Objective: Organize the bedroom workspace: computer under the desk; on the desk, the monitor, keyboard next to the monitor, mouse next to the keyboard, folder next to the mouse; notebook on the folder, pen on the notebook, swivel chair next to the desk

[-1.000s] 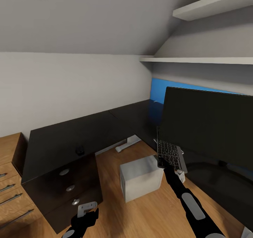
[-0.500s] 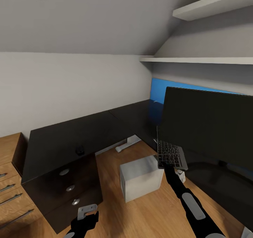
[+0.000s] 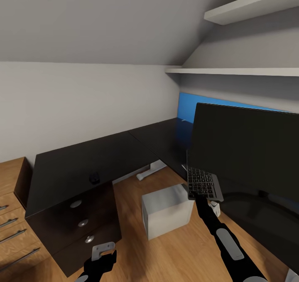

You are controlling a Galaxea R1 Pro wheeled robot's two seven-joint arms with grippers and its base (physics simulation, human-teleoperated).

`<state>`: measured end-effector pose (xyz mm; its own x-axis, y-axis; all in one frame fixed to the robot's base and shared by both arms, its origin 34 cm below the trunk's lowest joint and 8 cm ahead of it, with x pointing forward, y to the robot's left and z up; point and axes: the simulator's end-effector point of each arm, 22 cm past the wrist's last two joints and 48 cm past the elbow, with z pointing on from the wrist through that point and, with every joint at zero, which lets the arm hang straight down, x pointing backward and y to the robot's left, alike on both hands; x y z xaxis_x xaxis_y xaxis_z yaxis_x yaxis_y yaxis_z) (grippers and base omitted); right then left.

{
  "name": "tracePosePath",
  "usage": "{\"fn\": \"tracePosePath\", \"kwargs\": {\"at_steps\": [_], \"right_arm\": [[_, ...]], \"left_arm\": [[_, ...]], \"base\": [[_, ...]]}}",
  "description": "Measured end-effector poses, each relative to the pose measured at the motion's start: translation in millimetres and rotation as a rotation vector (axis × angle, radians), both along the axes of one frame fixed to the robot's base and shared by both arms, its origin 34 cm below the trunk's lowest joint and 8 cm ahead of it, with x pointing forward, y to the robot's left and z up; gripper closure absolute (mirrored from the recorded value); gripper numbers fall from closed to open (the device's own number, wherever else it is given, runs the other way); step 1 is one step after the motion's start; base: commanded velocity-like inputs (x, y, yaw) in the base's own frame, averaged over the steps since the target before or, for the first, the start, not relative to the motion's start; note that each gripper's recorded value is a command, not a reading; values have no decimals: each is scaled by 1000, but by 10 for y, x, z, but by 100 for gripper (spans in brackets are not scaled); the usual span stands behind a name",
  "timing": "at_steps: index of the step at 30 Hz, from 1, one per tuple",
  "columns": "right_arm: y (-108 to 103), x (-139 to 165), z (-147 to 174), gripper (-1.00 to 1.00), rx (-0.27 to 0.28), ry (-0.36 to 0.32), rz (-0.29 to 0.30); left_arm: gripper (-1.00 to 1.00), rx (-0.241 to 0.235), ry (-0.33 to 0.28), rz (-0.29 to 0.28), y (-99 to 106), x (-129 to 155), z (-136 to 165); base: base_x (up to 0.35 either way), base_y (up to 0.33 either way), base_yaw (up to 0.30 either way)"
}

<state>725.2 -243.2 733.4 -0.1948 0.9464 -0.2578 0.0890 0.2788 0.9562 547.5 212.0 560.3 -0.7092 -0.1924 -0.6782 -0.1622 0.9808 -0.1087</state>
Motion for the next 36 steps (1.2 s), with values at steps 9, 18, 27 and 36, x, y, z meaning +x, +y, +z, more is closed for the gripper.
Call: {"fn": "tracePosePath", "kwargs": {"at_steps": [9,18,27,36], "right_arm": [[-4,-1,2,100,10,0,0],[36,-9,17,100,43,5,24],[32,-12,43,100,38,13,27],[32,-12,43,100,37,13,27]], "left_arm": [[-100,0,0,0,1,0,0],[-100,0,0,0,1,-1,0],[-100,0,0,0,1,6,56],[-100,2,1,1,6,4,54]], "base": [[0,0,0],[0,0,0],[0,0,0],[0,0,0]]}}
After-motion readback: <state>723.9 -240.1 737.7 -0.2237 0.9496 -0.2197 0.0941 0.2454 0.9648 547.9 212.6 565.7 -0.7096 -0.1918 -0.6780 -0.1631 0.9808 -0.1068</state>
